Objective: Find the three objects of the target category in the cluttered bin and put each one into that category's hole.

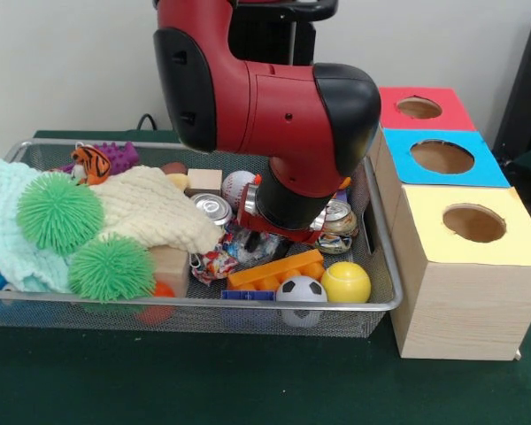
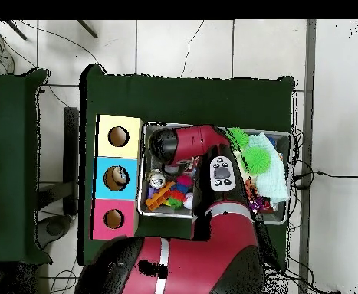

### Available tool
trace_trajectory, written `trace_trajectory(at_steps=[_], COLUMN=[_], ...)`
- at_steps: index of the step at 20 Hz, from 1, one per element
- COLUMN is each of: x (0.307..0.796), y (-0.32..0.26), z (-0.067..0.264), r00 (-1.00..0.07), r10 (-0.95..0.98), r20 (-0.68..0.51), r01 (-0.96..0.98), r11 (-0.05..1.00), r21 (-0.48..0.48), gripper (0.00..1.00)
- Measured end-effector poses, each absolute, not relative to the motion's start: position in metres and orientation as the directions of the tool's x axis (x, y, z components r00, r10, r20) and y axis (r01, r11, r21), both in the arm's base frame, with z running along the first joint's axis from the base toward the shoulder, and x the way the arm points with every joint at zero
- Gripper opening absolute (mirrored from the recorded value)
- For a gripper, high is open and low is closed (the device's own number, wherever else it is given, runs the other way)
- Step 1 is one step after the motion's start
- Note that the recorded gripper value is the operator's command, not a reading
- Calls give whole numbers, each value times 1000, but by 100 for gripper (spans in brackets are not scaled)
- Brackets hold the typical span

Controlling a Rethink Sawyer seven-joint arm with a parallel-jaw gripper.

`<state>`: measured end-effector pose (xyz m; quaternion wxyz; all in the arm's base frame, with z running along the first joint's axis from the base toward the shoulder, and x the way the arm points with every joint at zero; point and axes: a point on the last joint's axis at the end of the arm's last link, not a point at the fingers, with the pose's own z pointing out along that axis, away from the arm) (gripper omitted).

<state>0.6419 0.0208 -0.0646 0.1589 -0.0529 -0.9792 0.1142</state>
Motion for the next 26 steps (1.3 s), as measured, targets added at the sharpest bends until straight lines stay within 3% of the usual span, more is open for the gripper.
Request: trace_trajectory(at_steps=[19,26], x=[647,643], y=[19,19], z=[-61,-23], r00=[-945,-945], r10=[150,167], r20=[290,282], r01=[76,101], r11=[965,967], r21=[-250,-235], gripper=[0,0])
